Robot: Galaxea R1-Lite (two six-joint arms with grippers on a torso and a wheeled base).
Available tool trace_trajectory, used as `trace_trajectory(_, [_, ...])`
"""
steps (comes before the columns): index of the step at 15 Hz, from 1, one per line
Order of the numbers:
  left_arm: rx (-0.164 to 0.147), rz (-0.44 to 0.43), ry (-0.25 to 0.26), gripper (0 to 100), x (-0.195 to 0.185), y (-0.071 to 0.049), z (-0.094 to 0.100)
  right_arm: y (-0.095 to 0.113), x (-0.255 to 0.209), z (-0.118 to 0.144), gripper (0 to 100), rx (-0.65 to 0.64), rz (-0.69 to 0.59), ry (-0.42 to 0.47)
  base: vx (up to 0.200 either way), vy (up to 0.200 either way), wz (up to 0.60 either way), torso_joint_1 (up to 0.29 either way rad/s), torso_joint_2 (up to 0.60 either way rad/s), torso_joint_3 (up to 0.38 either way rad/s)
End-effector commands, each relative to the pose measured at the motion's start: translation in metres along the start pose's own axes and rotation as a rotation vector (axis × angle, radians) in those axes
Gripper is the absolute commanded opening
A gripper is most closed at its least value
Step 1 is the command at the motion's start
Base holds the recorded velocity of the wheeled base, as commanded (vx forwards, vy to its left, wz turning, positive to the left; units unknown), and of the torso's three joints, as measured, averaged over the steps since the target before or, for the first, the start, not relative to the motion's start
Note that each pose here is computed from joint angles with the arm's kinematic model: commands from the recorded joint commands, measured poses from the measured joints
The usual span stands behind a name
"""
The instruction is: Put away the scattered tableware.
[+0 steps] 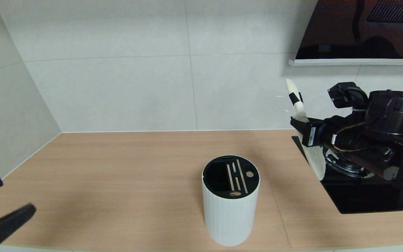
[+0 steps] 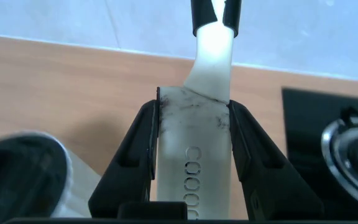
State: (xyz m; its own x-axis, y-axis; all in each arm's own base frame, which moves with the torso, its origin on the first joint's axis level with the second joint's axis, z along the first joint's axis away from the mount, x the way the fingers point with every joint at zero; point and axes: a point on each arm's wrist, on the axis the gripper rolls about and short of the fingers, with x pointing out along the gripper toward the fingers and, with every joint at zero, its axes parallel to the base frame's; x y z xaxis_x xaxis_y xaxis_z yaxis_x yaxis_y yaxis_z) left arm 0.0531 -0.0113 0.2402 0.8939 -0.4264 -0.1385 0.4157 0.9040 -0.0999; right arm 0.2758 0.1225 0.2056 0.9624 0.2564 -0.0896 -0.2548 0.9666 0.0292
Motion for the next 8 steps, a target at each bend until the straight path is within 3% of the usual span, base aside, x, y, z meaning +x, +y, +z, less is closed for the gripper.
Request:
trace_trajectory(1, [-0.059, -0.038, 0.076, 100, 0.052, 0.018, 0.032, 0.011, 0.007, 0.01, 0, 0.002, 0.032, -0.027, 0.0, 0.0, 0.0, 0.0, 0.0, 0.0])
trace_trajectory(3, [-0.087, -0.07, 0.062, 100, 0.075, 0.026, 0.044, 0.022, 0.008, 0.017, 0, 0.004, 0.065, -0.048, 0.0, 0.0, 0.0, 0.0, 0.0, 0.0])
trace_trajectory(4, [-0.123, -0.103, 0.064, 100, 0.091, 0.026, 0.045, 0.028, 0.006, 0.017, 0, 0.003, 0.083, -0.046, 0.0, 0.0, 0.0, 0.0, 0.0, 0.0])
trace_trajectory(5, [-0.149, -0.127, 0.065, 100, 0.098, 0.025, 0.045, 0.033, 0.005, 0.015, 0, 0.001, 0.097, -0.043, 0.0, 0.0, 0.0, 0.0, 0.0, 0.0])
trace_trajectory(6, [-0.197, -0.166, 0.06, 100, 0.108, 0.021, 0.044, 0.037, 0.003, 0.015, 0, 0.0, 0.112, -0.041, 0.0, 0.0, 0.0, 0.0, 0.0, 0.0])
trace_trajectory(8, [-0.242, -0.218, 0.067, 100, 0.118, 0.014, 0.041, 0.045, -0.001, 0.017, 0, 0.0, 0.135, -0.049, 0.0, 0.0, 0.0, 0.0, 0.0, 0.0])
